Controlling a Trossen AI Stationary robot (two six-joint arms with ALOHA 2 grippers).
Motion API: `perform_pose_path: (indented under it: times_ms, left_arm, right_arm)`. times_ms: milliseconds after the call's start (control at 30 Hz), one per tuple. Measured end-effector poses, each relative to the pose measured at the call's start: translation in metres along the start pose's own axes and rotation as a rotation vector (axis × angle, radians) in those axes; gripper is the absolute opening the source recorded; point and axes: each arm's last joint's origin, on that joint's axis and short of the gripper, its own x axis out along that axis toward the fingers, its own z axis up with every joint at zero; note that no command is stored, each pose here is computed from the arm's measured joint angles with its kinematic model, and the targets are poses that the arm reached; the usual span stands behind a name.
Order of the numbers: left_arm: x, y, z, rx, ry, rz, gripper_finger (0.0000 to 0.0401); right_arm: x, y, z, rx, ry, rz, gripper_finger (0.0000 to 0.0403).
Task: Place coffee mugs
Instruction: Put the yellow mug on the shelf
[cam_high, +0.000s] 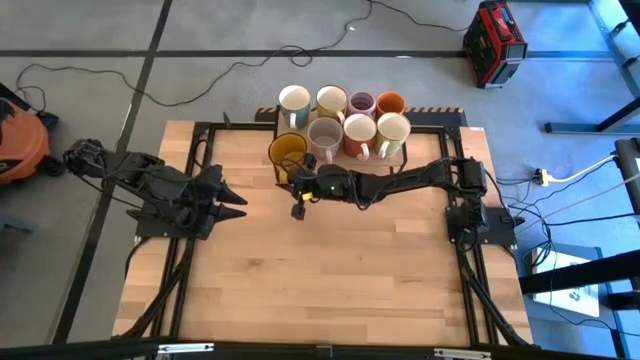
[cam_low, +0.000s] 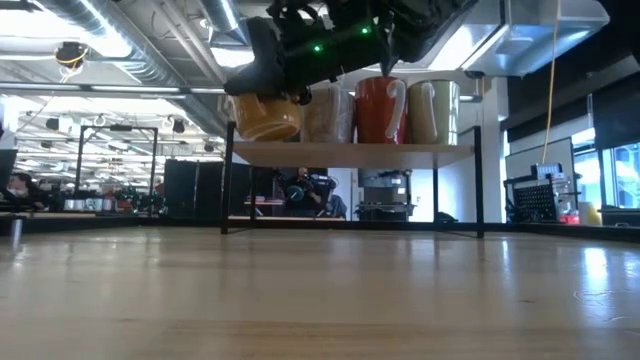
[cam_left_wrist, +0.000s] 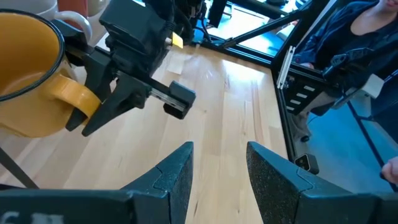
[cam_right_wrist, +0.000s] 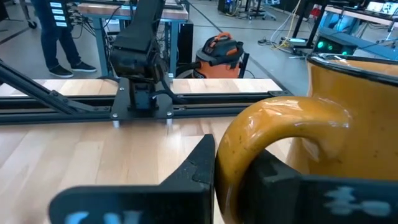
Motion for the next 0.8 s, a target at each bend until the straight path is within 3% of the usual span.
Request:
perform_pose_path:
  times_ms: [800]
  left_arm:
    - [0.000, 0.000, 0.000, 0.007, -0.001, 0.000, 0.0144]
  right_arm:
    - [0.002, -0.021, 0.000, 0.020, -0.015, -0.046, 0.0024]
